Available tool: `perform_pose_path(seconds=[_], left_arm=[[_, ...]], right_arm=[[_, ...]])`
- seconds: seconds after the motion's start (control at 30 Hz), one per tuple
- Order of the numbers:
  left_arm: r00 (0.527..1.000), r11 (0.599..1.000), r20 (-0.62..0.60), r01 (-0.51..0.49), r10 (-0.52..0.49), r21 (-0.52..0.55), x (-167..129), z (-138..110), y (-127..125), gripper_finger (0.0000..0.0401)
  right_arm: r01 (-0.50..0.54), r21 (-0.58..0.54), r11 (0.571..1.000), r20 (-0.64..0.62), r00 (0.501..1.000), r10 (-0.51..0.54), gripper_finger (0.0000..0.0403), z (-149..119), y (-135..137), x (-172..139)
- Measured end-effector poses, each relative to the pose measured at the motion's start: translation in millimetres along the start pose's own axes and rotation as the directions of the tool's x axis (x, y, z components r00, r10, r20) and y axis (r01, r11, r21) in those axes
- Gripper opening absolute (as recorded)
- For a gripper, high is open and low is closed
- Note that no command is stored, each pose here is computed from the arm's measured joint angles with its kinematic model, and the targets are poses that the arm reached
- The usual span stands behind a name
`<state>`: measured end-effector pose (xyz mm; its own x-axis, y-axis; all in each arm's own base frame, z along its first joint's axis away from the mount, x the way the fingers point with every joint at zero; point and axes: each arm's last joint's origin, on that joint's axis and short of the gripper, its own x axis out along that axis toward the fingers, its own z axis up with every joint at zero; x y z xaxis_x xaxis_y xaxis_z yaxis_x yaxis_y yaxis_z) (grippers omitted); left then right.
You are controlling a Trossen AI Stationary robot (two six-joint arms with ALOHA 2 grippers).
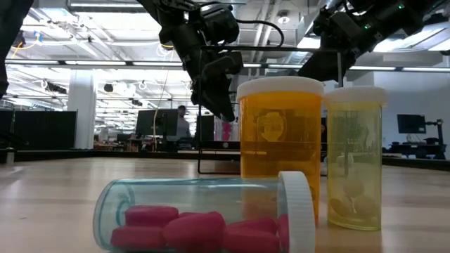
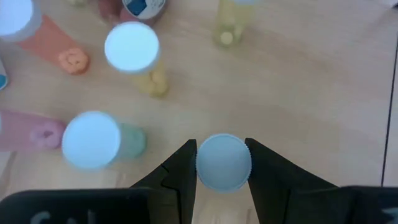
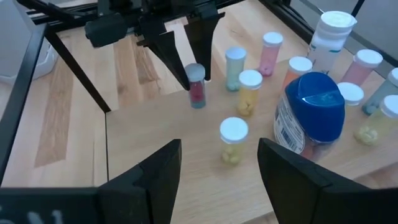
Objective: Pick and place medicine bottles onto shelf by color
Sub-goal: Put the light blue pill bottle on the shelf
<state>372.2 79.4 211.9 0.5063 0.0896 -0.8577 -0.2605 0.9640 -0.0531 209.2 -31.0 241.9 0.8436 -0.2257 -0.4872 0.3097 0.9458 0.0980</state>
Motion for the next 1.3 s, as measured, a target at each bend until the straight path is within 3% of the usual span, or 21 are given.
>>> perform_pose_path(seconds=[0.37, 0.73, 0.97, 1.2, 1.3], left_arm=[[1.0, 1.0, 0.022, 0.0, 0.0, 0.001, 2.0, 2.0, 1.6, 0.0106], [1.0, 1.0, 0.0, -0.01, 0.01, 0.006, 4.8, -0.9, 3.9, 0.0168], [1.0, 1.0, 0.011, -0.015, 0.015, 0.0, -4.3, 7.8, 7.6, 0.0178], [0.999, 0.999, 0.034, -0.007, 0.005, 0.04, -22.3, 24.8, 4.8, 0.0178], [1.0, 0.998, 0.016, -0.005, 0.004, 0.056, -26.4, 26.2, 3.8, 0.0178]], right_arm=[[-0.003, 0.002, 1.0, -0.001, 1.0, 0.003, 0.0233, -0.1, 0.1, 0.0], [-0.006, -0.003, 1.0, -0.002, 1.0, 0.006, 0.0233, -0.1, 0.2, 0.0], [0.008, 0.0, 1.0, -0.061, 0.998, -0.008, 0.0233, 2.7, -0.5, -3.5], [0.083, 0.18, 0.98, -0.175, 0.983, -0.051, 0.0233, 19.0, -3.4, -18.1], [0.2, 0.252, 0.947, -0.232, 0.962, -0.141, 0.0233, 13.3, -7.0, -20.3]])
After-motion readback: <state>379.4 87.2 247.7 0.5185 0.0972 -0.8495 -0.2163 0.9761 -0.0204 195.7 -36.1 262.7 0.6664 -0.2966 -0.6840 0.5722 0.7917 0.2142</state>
